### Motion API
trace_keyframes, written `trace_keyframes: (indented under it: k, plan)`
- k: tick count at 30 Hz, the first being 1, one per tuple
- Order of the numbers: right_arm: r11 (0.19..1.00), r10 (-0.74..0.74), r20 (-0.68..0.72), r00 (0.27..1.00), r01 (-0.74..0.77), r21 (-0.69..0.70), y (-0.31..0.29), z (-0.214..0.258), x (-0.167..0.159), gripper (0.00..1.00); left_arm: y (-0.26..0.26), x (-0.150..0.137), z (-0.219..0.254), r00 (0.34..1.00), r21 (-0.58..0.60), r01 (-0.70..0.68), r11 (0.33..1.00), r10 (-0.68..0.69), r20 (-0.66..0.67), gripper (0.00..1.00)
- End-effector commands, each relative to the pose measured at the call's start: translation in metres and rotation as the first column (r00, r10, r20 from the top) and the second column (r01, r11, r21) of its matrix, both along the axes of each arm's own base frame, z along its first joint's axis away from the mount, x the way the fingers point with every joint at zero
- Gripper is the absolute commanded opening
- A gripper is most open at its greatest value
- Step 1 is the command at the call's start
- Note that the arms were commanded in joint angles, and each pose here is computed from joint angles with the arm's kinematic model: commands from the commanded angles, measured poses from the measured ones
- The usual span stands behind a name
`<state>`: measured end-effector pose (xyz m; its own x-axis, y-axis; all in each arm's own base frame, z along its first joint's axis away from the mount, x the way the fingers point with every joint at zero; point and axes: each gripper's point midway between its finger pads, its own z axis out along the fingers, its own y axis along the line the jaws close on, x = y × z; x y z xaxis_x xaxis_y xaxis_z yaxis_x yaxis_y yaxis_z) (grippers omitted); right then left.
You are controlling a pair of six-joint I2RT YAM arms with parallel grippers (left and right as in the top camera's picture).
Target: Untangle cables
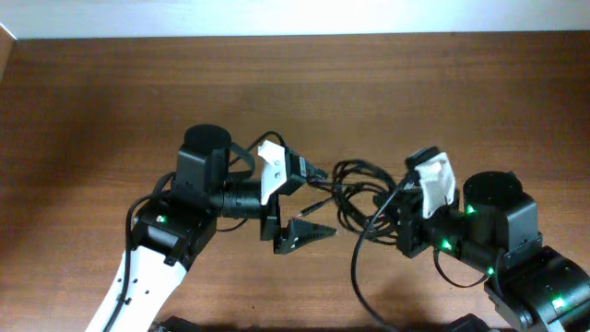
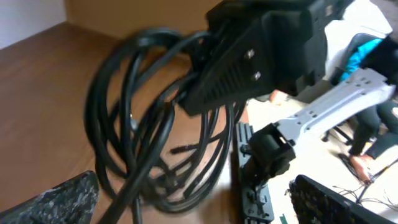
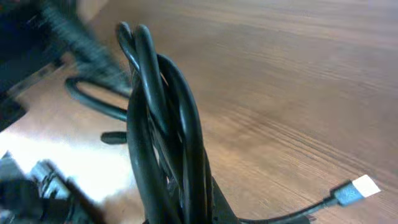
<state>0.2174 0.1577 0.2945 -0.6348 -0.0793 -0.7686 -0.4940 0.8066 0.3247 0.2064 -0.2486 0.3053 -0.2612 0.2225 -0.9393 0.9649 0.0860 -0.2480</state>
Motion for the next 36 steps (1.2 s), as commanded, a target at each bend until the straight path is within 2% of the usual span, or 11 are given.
trace_keyframes:
  k: [1, 4, 8, 10, 13, 18, 22, 23, 26, 32, 36]
  plan:
    - [0.989, -0.136, 0.020, 0.991, 0.135, 0.066, -0.010, 0.017, 0.014, 0.04, 0.004, 0.008, 0.001, 0.993, 0.028, -0.087, 0.996, 0.089, -0.075, 0.99]
    - [0.986, -0.134, 0.085, 0.987, 0.124, 0.113, -0.006, 0.035, 0.019, 0.04, 0.013, 0.030, -0.014, 0.937, 0.115, -0.265, 0.958, 0.283, -0.203, 0.99]
    - [0.979, -0.190, 0.128, 0.973, 0.177, 0.103, -0.019, 0.042, 0.020, 0.04, 0.052, 0.057, -0.063, 0.717, 0.371, -0.527, 0.765, 0.634, -0.289, 0.99]
    - [0.975, -0.211, 0.138, 0.968, 0.199, 0.097, -0.025, 0.043, 0.018, 0.04, 0.046, 0.053, -0.059, 0.741, 0.348, -0.501, 0.792, 0.601, -0.300, 0.99]
    - [0.977, -0.211, 0.096, 0.973, 0.210, 0.022, -0.033, 0.025, 0.010, 0.04, 0.022, 0.018, -0.009, 0.968, 0.132, -0.248, 0.960, 0.251, -0.005, 0.99]
    - [0.993, 0.114, 0.126, 0.985, -0.116, 0.001, 0.003, 0.025, -0.019, 0.04, 0.021, -0.015, 0.019, 0.924, 0.065, -0.060, 0.996, 0.031, 0.381, 0.99]
    - [0.968, 0.245, 0.138, 0.960, -0.251, 0.026, 0.018, 0.028, -0.035, 0.04, 0.017, -0.020, 0.019, 0.909, 0.055, 0.005, 0.998, -0.028, 0.415, 1.00]
    - [0.963, 0.260, 0.135, 0.956, -0.267, 0.035, 0.020, 0.029, -0.038, 0.04, 0.017, -0.021, 0.019, 0.909, 0.054, 0.008, 0.999, -0.030, 0.415, 0.94]
    - [0.966, 0.251, 0.118, 0.961, -0.256, 0.029, 0.018, 0.025, -0.038, 0.04, 0.017, -0.021, 0.019, 0.916, 0.052, 0.005, 0.999, -0.025, 0.401, 0.00]
    - [0.997, -0.057, -0.019, 0.998, 0.056, -0.057, -0.023, -0.005, -0.019, 0.04, 0.021, -0.006, 0.038, 0.972, -0.012, -0.167, 0.986, 0.167, 0.168, 0.00]
    - [0.997, -0.060, -0.039, 0.997, 0.058, -0.060, -0.024, -0.008, -0.022, 0.04, 0.045, 0.025, 0.055, 0.877, -0.038, -0.476, 0.879, 0.477, 0.047, 0.00]
